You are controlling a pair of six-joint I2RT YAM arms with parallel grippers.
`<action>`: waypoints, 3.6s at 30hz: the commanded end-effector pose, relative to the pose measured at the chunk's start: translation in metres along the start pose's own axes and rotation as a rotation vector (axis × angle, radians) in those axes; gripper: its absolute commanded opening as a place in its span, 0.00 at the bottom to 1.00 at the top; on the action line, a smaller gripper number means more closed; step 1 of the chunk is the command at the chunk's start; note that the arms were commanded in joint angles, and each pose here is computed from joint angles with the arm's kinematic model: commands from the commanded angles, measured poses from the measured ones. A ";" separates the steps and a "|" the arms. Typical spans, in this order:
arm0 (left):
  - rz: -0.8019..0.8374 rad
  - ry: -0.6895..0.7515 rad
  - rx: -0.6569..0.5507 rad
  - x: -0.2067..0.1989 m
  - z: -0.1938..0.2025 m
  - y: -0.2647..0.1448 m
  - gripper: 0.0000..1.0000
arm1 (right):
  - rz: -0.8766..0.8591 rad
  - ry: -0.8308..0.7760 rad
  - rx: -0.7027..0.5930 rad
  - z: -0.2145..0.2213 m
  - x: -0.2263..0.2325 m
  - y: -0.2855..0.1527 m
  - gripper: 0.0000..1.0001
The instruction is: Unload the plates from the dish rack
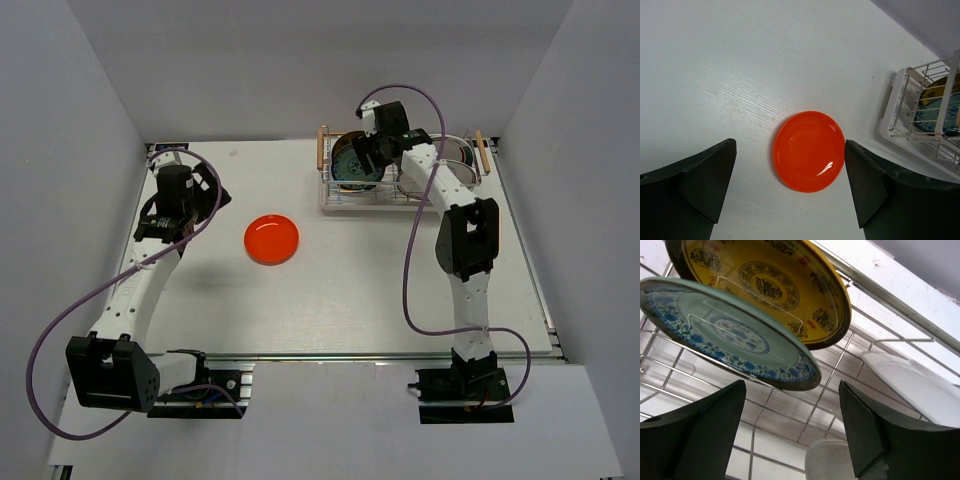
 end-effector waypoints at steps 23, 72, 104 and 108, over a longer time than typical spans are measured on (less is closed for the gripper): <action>0.003 0.002 -0.045 -0.009 -0.014 -0.004 0.98 | -0.036 0.024 -0.107 -0.012 -0.022 0.013 0.31; 0.626 0.154 0.152 -0.094 0.013 -0.069 0.98 | -0.148 0.273 -0.469 -0.075 -0.012 -0.215 0.00; 0.855 0.214 0.562 -0.106 0.129 -0.052 0.00 | -0.729 0.544 -0.249 -0.001 0.167 -0.193 0.00; 0.829 0.207 0.531 -0.106 0.125 -0.048 0.00 | -0.718 0.528 -0.259 -0.003 0.164 -0.194 0.10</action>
Point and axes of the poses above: each gripper's point midway between its finger pads, its own y axis out along the fingers, its own x axis along the line the jaws close on, z = x × y, the point moved 2 cm from there along -y, back along the fingers, and after that the axes turned 14 degrees about -y, right-handed, at the moved point
